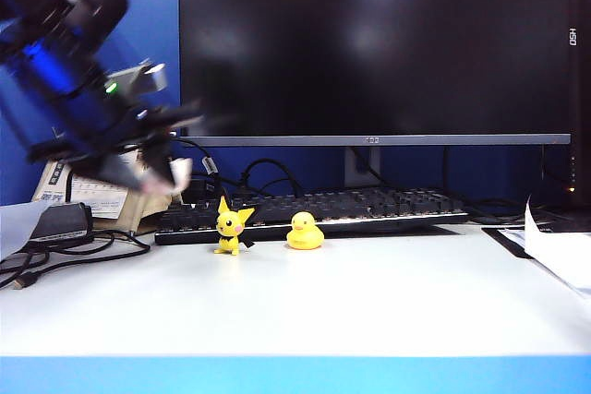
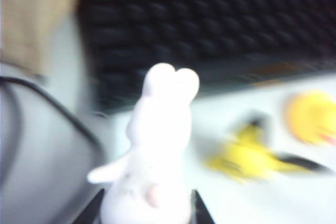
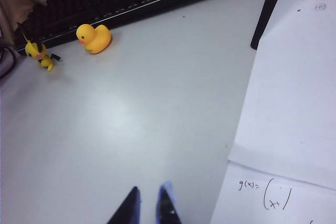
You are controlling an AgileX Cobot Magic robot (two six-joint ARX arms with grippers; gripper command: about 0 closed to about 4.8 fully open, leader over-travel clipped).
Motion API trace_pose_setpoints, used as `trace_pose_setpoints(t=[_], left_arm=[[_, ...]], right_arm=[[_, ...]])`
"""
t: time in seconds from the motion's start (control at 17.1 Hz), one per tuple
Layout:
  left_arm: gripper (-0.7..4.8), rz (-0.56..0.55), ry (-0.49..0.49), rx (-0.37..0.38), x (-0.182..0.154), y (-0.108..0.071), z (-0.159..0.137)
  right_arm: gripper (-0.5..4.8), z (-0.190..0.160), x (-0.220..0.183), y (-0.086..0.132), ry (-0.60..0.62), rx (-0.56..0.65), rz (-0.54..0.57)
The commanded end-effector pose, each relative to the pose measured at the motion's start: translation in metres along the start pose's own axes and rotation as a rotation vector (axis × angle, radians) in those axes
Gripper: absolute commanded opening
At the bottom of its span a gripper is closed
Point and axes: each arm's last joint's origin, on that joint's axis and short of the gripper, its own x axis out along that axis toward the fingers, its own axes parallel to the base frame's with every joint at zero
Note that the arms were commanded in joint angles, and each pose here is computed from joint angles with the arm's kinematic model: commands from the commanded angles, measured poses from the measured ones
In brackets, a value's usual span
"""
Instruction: Pick up the doll with a different color than the other dolls and place it near you.
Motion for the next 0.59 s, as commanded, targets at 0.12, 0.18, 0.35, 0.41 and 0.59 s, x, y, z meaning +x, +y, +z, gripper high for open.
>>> trace_pose_setpoints(t=[0.12, 0.18, 0.35, 0.41, 0.59], left_arm=[[-0.06, -0.102, -0.012, 0.029, -0.013, -0.051, -0.01], [-0.06, -0.116, -0.007, 0.039, -0.016, -0.065, -0.017], [-0.06, -0.149, -0.01, 0.079, -0.028, -0.105, -0.036], [-0.06, -0.164, 0.01, 0.062, -0.031, -0.112, -0.042], [-0.06, -0.153, 0.032, 0.073, -0.039, -0.127, -0.06]], right_arm=[[0.53, -0.001, 0.0, -0.001, 0.012, -0.004, -0.008], [0.53, -0.001, 0.0, -0.001, 0.012, -0.004, -0.008], [0.53, -0.001, 0.0, -0.001, 0.012, -0.004, -0.008], [0.53, -0.001, 0.0, -0.001, 0.012, -0.004, -0.008], [0.53, -0.001, 0.0, -0.001, 0.012, -0.004, -0.008]])
